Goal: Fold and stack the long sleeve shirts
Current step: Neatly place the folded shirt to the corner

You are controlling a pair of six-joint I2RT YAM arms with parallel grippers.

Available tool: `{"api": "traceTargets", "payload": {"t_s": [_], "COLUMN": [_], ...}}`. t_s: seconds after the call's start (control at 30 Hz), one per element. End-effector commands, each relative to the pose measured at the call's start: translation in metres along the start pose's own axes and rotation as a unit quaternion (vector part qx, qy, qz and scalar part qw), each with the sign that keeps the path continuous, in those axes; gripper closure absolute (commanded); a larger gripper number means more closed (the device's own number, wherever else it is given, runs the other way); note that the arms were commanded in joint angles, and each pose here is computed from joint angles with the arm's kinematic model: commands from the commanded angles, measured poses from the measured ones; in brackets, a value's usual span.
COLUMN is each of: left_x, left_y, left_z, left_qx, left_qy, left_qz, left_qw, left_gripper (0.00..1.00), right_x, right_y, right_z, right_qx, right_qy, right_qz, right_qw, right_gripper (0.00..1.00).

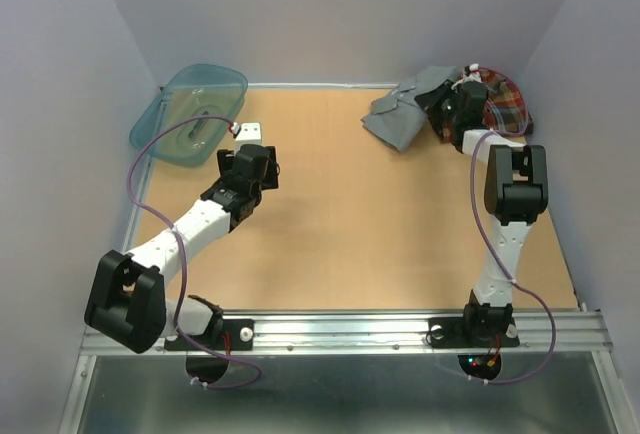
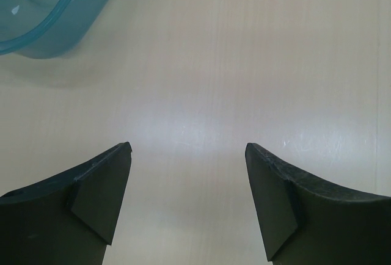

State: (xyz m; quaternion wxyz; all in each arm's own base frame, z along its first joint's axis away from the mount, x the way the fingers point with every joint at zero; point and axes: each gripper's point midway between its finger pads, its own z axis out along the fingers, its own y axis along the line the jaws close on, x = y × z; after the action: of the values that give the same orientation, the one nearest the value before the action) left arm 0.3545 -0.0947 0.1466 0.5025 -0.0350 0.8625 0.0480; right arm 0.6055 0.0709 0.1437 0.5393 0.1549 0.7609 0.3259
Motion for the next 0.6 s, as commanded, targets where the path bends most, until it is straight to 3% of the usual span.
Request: {"api": "traceTargets", "payload": {"t_s": [0.0, 0.3, 0.57], "left_x": [-0.014, -0.008, -0.003], "left_y": [0.009, 0.008, 0.004], "left_z": [-0.005, -0.002, 0.003], "left_qx": [-0.015, -0.016, -0.012], "left_qy": [-0.031, -0.024, -0.016], "left_qz": [-0.02, -0.016, -0.013], "left_qw": [0.999, 0.999, 1.0], "left_gripper": [0.13, 0.13, 0.13], "right_x": [-0.086, -0.203, -0.256], "right_y": [0.05, 0.07, 0.008], "right_z": [0.016, -0.004, -0.045], "right_qx": [-0.062, -0.072, -0.027], "right_qy": [-0.096, -0.224, -0.286], "right_qz": [-0.026, -0.053, -0.021], "right_qw": [0.993, 0.97, 0.958], "right_gripper": [0.99, 0.99, 0.99]}}
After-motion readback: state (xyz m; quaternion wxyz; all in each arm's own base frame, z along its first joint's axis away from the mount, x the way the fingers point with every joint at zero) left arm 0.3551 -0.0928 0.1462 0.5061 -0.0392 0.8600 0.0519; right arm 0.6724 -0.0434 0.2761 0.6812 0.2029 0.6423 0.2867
